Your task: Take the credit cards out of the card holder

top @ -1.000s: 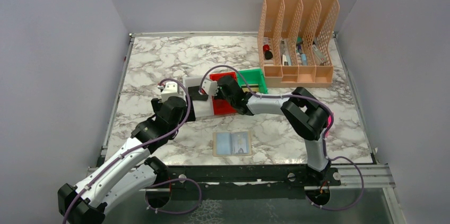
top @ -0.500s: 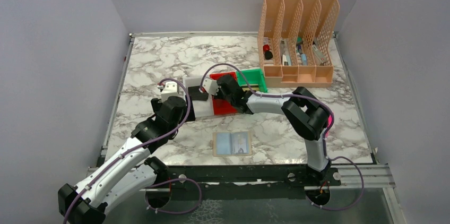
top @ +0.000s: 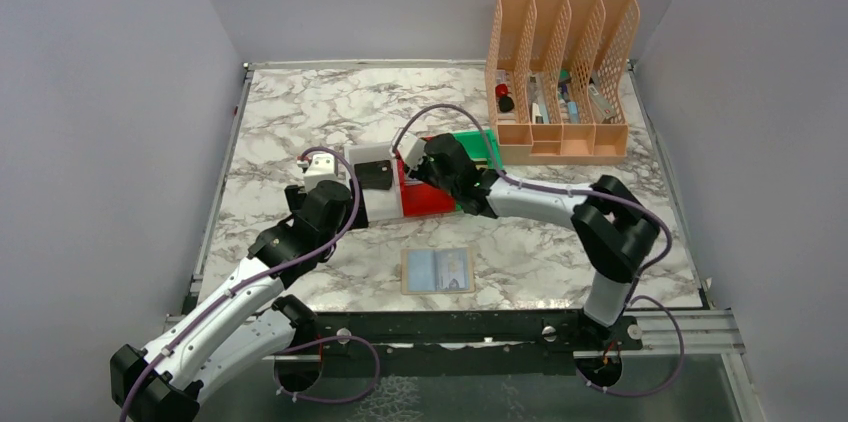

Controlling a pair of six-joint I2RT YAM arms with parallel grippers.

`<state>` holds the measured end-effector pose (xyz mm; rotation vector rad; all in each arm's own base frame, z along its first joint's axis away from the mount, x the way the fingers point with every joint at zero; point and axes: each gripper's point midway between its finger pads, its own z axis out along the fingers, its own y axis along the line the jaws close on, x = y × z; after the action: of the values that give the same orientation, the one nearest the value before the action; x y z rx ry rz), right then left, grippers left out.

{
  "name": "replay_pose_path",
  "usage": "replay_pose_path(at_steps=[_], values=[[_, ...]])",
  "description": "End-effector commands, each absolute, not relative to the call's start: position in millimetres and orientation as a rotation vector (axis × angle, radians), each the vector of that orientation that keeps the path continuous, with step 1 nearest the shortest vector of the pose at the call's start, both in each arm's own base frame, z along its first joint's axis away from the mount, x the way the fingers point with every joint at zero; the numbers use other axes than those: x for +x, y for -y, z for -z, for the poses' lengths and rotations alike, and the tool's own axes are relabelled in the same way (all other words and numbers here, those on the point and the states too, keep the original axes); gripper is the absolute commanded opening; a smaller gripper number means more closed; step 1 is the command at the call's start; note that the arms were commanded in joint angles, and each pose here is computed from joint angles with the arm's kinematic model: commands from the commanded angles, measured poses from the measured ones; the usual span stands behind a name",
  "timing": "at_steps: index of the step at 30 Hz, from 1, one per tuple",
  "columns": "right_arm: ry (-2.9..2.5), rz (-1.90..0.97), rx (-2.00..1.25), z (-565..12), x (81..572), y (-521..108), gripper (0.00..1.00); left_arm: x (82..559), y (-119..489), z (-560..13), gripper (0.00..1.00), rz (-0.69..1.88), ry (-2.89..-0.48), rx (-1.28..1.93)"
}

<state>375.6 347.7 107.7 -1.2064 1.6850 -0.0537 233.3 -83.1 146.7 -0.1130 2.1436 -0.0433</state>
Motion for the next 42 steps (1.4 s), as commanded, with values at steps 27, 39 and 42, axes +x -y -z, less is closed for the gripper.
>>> replay_pose_path(at_steps=[27, 39, 42], values=[[-2.464, -1.139, -0.236, -77.6, 141.5, -288.1, 0.51, 219.7, 137.3, -165.9, 0.99, 0.4, -2.16, 0.082], [-2.581, -1.072, -0.198, -44.2, 140.5, -288.4, 0.45, 179.4, 236.2, -168.8, 0.88, 1.078, -2.171, 0.315], [-2.604, -1.006, -0.171, -36.7, 143.8, -282.2, 0.45, 174.6, 244.3, -162.2, 0.87, 1.092, -2.196, 0.345]])
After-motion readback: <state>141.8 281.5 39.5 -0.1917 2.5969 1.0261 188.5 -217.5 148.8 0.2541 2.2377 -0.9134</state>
